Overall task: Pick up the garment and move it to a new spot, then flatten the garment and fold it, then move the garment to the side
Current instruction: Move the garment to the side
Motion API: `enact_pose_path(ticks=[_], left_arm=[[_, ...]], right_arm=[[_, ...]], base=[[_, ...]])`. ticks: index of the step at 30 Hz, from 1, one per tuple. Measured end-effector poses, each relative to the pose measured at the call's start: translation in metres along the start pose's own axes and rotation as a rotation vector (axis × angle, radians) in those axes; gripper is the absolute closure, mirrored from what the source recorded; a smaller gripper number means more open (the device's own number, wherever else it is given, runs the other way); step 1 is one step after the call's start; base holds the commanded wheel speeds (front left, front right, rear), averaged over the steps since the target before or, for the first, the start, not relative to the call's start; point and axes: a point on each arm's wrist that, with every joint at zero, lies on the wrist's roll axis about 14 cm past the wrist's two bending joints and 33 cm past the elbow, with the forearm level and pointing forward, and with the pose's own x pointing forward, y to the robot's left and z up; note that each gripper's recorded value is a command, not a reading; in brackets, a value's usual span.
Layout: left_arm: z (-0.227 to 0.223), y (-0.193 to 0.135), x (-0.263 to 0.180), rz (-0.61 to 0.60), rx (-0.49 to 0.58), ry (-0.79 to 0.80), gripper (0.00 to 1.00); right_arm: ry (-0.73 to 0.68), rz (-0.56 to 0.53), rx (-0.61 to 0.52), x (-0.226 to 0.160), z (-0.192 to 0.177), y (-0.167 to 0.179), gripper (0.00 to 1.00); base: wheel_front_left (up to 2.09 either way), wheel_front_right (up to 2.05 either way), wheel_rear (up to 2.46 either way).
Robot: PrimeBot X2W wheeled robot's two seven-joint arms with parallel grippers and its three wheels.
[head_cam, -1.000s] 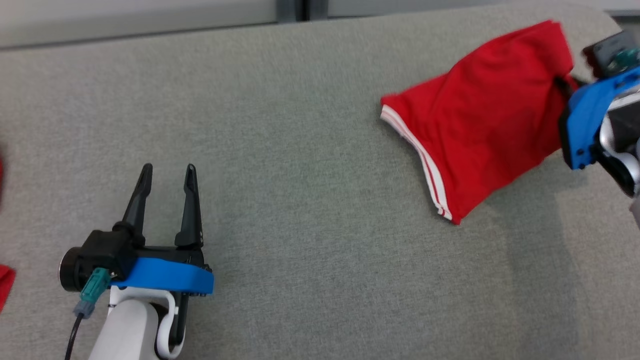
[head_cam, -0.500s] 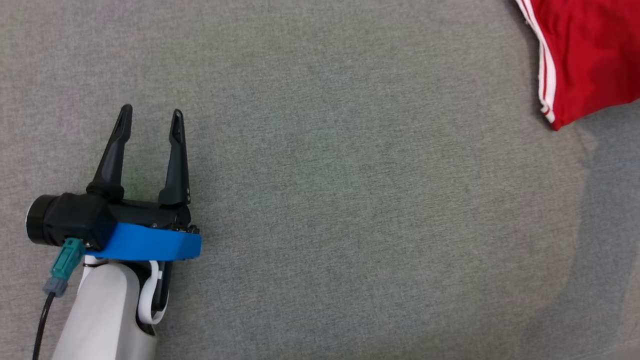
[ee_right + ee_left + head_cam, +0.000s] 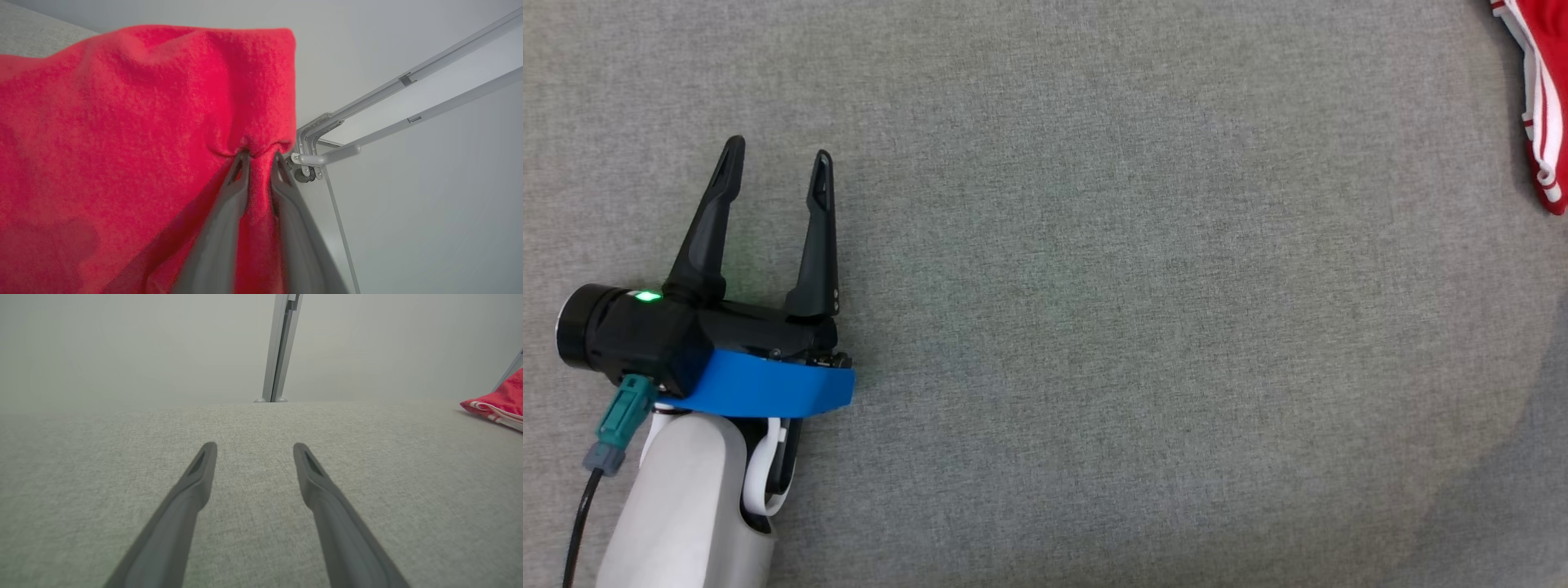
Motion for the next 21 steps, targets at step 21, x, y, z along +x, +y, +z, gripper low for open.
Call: enact_pose_path(ticks=[21], left_arm=[[0.048,0.005,-0.073,0.11,0.006,-0.034,0.0]], right_arm=[[-0.404,0.192,0.43,-0.12,0.055,0.089,0.0]], base=[[0.0,0.0,0.0]])
